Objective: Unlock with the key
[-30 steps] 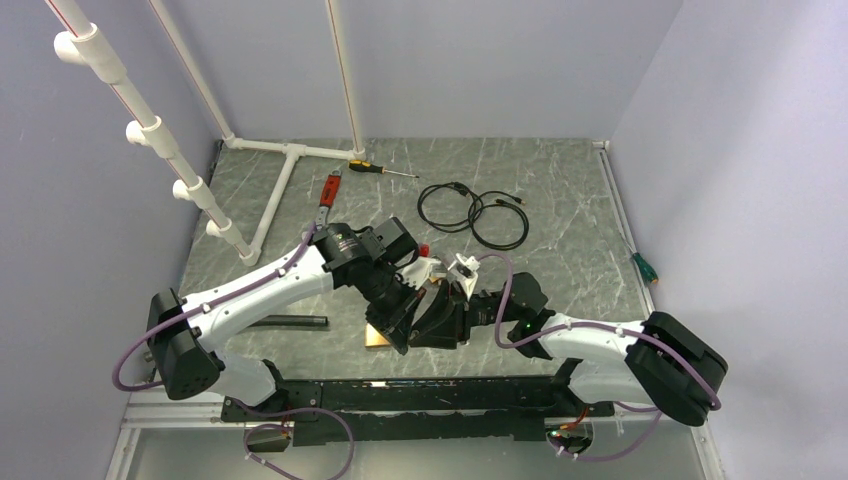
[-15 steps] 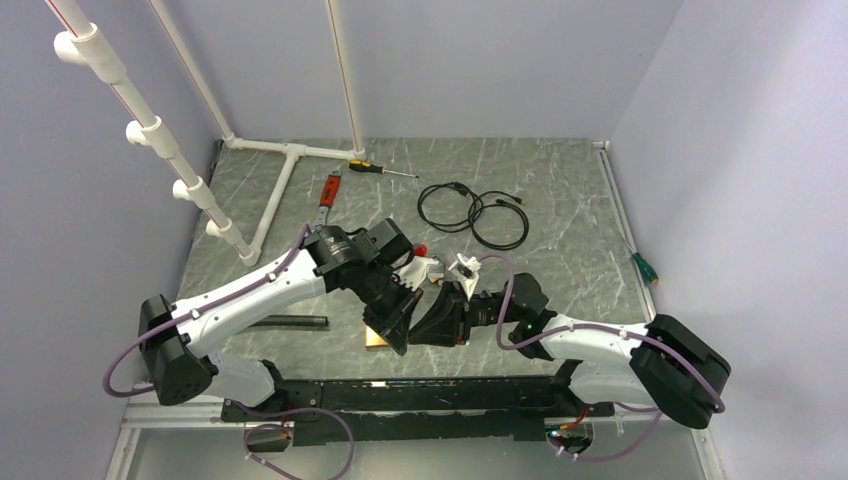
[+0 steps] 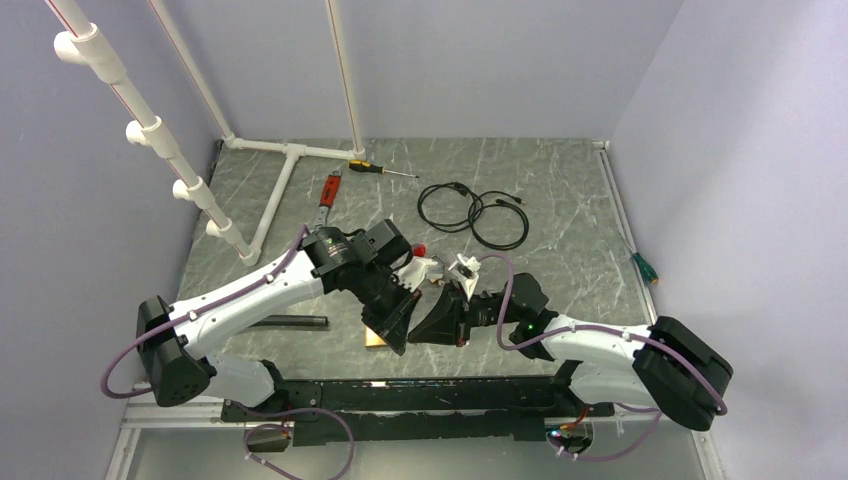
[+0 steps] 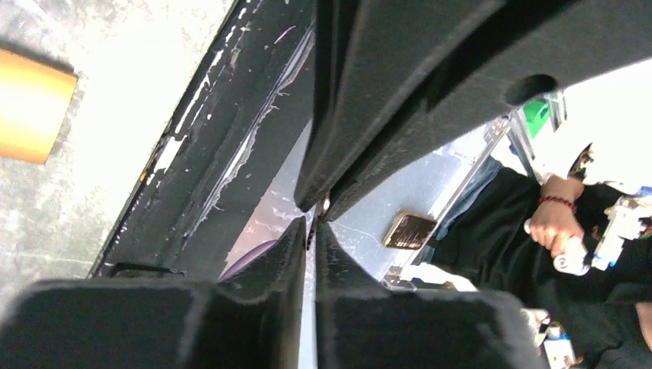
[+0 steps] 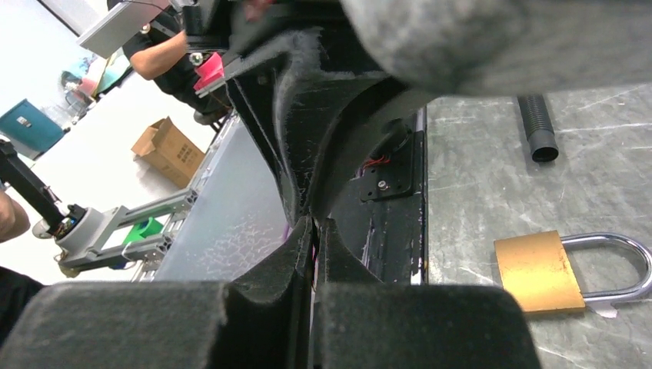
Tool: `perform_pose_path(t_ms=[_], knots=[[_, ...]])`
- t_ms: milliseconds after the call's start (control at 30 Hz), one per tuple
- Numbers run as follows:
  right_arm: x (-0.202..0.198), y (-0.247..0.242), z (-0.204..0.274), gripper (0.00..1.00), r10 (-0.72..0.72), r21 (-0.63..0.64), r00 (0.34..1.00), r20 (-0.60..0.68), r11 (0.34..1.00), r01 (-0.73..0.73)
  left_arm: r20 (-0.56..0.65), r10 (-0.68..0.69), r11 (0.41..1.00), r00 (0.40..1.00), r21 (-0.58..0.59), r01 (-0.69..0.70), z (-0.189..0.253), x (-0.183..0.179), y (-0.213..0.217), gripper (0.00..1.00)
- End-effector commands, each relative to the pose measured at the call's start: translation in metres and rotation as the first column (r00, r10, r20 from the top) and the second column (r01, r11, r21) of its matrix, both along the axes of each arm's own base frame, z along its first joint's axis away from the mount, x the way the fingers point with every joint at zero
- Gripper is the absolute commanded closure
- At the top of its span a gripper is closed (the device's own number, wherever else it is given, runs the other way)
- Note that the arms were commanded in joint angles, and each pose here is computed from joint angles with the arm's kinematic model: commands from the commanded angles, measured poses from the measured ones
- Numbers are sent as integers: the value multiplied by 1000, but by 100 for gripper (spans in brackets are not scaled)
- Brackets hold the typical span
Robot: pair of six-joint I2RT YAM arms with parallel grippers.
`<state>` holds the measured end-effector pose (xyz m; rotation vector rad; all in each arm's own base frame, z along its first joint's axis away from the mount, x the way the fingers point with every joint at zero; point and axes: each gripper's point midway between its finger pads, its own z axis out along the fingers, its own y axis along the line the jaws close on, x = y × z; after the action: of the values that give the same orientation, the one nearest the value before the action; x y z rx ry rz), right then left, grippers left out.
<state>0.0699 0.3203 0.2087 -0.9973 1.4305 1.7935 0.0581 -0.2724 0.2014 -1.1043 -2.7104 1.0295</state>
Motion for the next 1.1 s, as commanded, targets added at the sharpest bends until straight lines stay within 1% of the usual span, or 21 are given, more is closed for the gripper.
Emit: perform_pose_path(t_ms=[0,33,67,100,133,167,267,333,367,433,600,700,767,933,1000,1033,1067], knots=[[0,-1,23,100,-15,72,998,64,997,11,76,28,999,997,-19,-26,7,7,6,70],[2,-1,22,100,-36,65,998,57,997,32,99,39,999,994,-34,-36,10,9,6,57],[6,0,20,100,-61,54,997,48,997,59,122,53,998,991,-46,-47,13,12,6,47],[11,0,19,100,-92,41,995,38,995,90,150,68,997,986,-56,-60,16,15,7,40],[15,-1,16,100,-119,27,992,28,993,118,177,84,995,981,-67,-73,19,19,9,37],[19,-2,15,100,-153,19,988,17,988,153,203,96,994,974,-79,-81,23,22,10,36],[37,-7,14,100,-282,3,959,-37,959,283,291,159,982,943,-147,-120,36,35,10,39],[52,-14,15,100,-394,-10,912,-112,918,396,333,199,966,922,-224,-128,43,40,8,41],[63,-19,12,100,-460,-23,875,-153,887,462,350,211,956,913,-269,-118,48,41,6,41],[68,-23,14,100,-493,-20,847,-199,866,500,396,239,934,887,-345,-97,55,46,2,42],[62,-25,34,100,-464,40,859,-214,875,482,500,300,844,812,-537,18,77,52,-7,42],[60,-25,41,100,-450,55,868,-212,881,470,533,331,824,779,-566,37,81,57,-7,45],[59,-25,45,100,-441,65,871,-216,884,463,542,331,817,772,-574,52,82,59,-10,47],[54,-23,52,100,-408,95,884,-229,894,438,545,351,829,761,-559,17,83,73,-18,54],[55,-24,51,100,-414,88,879,-235,892,444,557,389,834,734,-552,-23,84,82,-14,53],[60,-25,49,100,-438,77,866,-241,881,467,564,414,837,715,-544,-56,83,88,-10,51],[69,-27,41,100,-491,36,834,-252,856,515,571,441,845,693,-524,-106,78,97,-6,47]])
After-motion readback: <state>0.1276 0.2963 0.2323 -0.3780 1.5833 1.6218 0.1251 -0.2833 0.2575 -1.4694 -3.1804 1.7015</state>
